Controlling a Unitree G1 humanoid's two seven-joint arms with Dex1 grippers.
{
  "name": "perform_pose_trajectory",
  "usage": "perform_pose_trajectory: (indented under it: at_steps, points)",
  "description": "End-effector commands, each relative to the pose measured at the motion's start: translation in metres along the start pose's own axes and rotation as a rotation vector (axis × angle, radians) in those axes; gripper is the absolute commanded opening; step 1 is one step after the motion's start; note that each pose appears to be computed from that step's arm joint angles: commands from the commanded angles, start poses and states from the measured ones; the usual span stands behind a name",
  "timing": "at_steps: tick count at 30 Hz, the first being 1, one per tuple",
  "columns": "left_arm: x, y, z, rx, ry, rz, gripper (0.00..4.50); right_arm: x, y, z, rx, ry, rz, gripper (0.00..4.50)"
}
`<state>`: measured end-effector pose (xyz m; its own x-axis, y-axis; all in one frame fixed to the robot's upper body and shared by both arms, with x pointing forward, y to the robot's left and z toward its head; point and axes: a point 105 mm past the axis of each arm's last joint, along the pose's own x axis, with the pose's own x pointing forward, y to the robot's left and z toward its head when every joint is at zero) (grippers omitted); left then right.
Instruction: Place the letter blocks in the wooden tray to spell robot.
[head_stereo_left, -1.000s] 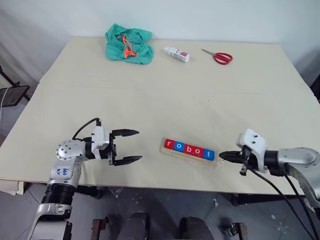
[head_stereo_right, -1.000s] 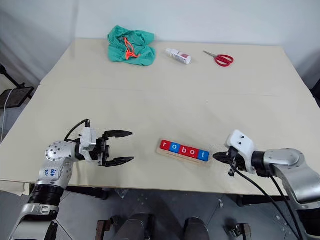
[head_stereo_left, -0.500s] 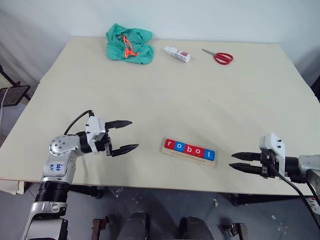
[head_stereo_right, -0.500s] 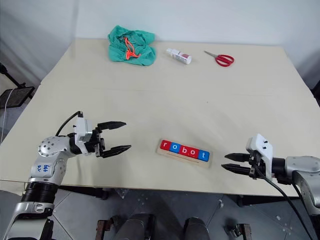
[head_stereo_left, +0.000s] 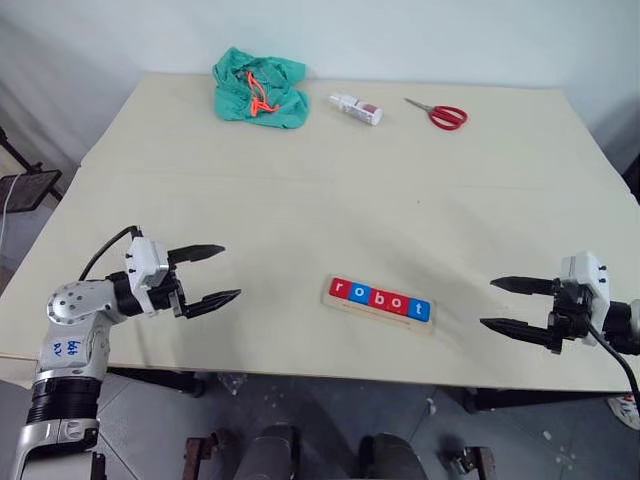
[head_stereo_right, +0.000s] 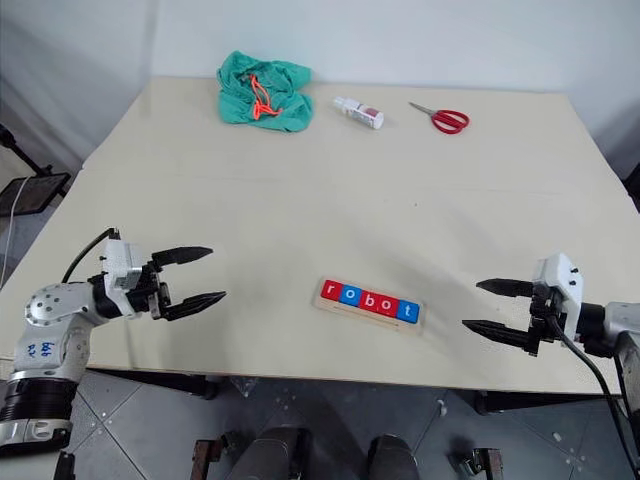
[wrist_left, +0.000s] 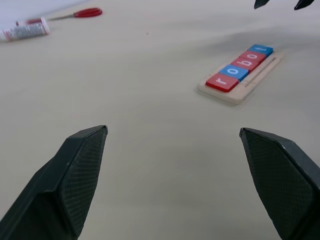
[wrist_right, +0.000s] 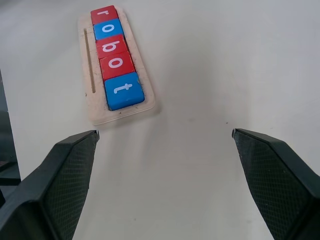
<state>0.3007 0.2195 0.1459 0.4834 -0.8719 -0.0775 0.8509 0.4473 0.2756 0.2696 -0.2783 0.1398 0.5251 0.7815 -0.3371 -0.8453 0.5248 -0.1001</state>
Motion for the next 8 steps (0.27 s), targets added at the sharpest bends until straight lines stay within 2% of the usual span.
perform_pose_trajectory:
  at_steps: [1,8]
  points:
    - [-0.0073,0.0013,0.0101,0.024,-0.018,0.014,4.50,-0.0067,-0.0038,0.0031,-0.033,-0.007,-0.011,4.46]
    - [-0.0072,0.0035,0.0114,0.056,-0.024,0.015,4.50,-0.0109,-0.0106,0.0026,-0.075,0.005,-0.011,4.46]
